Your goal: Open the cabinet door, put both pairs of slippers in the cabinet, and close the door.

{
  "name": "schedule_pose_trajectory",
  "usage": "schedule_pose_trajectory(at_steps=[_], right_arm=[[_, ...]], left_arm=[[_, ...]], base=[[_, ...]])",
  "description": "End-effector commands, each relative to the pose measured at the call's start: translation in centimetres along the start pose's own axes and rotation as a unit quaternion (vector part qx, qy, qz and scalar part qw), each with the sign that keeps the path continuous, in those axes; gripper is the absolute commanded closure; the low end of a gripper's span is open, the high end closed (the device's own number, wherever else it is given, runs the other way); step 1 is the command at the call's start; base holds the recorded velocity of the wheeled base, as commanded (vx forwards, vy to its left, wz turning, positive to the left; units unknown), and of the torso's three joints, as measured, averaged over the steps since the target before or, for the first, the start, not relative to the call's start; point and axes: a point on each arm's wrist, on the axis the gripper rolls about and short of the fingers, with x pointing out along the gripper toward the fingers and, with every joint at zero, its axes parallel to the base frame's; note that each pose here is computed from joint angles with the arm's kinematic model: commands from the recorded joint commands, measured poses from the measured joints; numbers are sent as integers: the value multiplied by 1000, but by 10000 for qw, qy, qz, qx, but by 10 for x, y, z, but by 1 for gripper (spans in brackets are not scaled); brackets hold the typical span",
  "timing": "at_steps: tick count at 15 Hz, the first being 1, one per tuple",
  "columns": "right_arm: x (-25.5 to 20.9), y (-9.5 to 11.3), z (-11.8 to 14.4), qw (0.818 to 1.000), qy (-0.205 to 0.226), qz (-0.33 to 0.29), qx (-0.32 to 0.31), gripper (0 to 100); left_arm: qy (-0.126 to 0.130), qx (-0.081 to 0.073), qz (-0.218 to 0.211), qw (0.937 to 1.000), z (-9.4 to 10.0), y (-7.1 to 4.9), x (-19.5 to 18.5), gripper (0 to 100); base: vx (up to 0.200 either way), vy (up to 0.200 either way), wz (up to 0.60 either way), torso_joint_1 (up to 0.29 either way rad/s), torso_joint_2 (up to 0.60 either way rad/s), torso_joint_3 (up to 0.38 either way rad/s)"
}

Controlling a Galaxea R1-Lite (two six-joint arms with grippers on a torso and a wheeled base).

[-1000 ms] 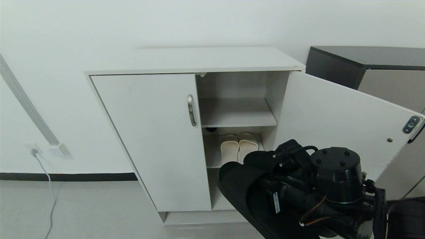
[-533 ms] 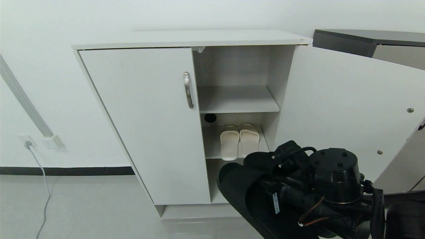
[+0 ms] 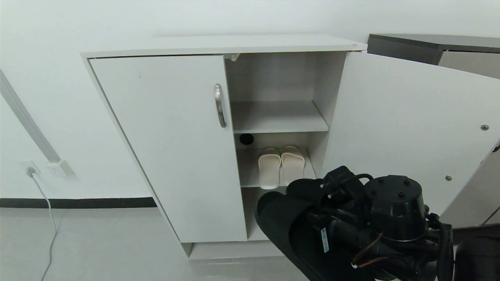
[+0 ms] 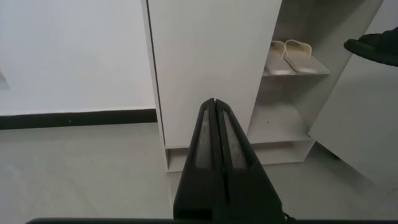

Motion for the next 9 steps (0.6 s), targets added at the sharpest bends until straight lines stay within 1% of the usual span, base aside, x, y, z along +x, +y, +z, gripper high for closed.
schedule_pose_trajectory(at_steps=[1,2,3,4,5,6,7,8,9], right_arm=[[3,-1,0,10000,-15,-34,15,100],[7,-1,1,9999,-116,-68,42,100],[12,0,2,9994,-221,-273,25,100],[22,3,4,9972,-291,-684,11,100],[32,10,6,9939,-365,-1041,39,100],[39,15,5,9921,-371,-1197,32,100],[50,27,1,9896,-381,-1386,61,100],[59,35,4,9860,-446,-1593,192,100],[69,38,9,9818,-454,-1820,307,100]], left_arm=[[11,-6,-2,10000,0,0,0,100],[11,-6,-2,10000,0,0,0,100],[11,-6,-2,10000,0,0,0,100],[19,-6,-2,10000,-1,0,0,100],[11,-6,-2,10000,0,0,0,100],[11,-6,-2,10000,0,0,0,100],[11,-6,-2,10000,0,0,0,100],[11,-13,-2,10000,0,0,0,100],[19,-6,-2,10000,-1,0,0,100]], base=[[0,0,0,0,0,0],[0,0,0,0,0,0],[0,0,0,0,0,0],[0,0,0,0,0,0],[0,0,0,0,0,0],[0,0,0,0,0,0],[0,0,0,0,0,0],[0,0,0,0,0,0],[0,0,0,0,0,0]])
